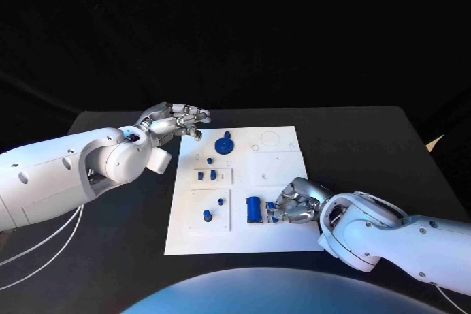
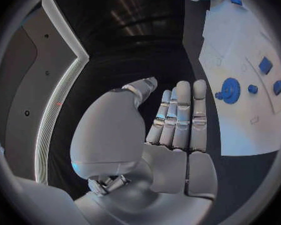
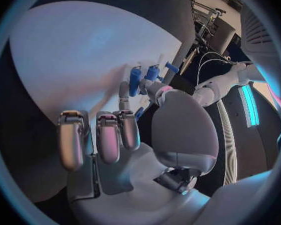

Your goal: Assemble the parts on the task board

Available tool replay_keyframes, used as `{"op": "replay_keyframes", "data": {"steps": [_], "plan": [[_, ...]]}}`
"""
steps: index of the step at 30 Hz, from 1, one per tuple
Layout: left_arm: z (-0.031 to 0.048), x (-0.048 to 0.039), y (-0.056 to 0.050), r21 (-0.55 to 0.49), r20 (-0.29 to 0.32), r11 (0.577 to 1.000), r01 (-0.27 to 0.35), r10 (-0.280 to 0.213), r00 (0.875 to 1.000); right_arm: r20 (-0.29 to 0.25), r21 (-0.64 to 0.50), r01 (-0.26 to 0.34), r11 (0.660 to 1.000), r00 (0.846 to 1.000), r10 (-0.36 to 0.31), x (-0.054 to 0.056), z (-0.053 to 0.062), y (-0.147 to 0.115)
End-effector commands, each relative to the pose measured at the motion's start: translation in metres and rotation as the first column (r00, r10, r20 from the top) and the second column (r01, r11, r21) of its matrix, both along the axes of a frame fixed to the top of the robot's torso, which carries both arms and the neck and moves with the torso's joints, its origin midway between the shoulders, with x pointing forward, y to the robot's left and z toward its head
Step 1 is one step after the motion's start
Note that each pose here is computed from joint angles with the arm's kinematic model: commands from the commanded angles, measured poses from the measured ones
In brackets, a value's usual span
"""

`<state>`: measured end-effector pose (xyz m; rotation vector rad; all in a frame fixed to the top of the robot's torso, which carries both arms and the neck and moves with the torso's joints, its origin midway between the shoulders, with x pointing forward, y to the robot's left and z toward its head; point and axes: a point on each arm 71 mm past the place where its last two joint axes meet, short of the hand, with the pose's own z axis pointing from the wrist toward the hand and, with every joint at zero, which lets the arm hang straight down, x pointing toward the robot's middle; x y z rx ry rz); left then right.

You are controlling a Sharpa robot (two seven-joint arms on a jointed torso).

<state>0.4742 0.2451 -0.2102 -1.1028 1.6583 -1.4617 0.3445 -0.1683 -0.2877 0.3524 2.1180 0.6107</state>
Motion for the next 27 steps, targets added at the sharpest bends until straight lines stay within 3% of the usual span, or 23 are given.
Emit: {"op": "replay_keyframes", "data": {"steps": [1,27], "plan": [[0.0009,-0.0008,-0.0026,-0.009,0.003,1.0,0.018,-0.018,1.0,-0.014,-0.007,-0.009,1.0,1.0,0.009,-0.0009,-0.002,0.0017],[0.0008,-0.0004,-0.001,-0.005,0.004,1.0,0.015,-0.015,1.0,-0.013,-0.007,-0.017,1.0,1.0,0.017,-0.0003,-0.0027,-0.003]]}}
